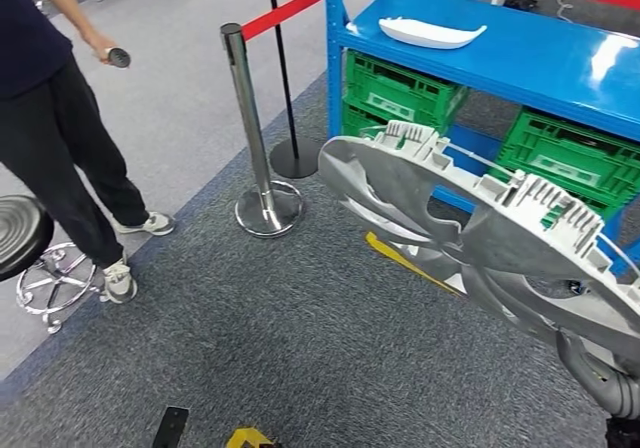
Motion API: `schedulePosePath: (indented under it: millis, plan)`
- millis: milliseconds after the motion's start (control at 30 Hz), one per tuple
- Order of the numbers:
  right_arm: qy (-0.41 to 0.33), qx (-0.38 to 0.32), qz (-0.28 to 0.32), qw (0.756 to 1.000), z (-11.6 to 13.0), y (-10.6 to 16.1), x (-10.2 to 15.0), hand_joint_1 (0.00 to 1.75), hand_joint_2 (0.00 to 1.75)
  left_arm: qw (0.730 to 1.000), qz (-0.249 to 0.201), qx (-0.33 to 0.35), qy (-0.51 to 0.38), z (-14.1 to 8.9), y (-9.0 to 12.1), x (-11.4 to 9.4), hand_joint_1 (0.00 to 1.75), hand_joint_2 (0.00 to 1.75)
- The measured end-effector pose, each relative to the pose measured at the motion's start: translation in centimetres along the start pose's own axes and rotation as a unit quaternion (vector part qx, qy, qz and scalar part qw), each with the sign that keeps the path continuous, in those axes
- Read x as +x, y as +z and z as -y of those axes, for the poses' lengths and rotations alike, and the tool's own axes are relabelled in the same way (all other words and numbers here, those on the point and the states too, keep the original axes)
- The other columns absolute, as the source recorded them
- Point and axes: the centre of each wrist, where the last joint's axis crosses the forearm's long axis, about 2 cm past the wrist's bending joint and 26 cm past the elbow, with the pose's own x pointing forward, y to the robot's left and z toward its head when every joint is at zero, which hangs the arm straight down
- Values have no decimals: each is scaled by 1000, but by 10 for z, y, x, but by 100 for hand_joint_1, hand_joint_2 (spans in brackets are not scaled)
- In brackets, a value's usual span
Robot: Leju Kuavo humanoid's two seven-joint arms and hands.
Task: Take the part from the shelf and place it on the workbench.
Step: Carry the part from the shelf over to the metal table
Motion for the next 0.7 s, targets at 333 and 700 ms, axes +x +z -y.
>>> schedulePosePath:
  millis: [333, 700]
  plan:
    - [10, 2, 6, 1000, 2, 0, 1, 175, 175, 1000, 3, 23, -17, 0, 1, 0, 0, 175]
    - [16, 3, 16, 1000, 7, 0, 2, 175, 175, 1000, -5, 18, -17, 5, 3, -1, 0, 175]
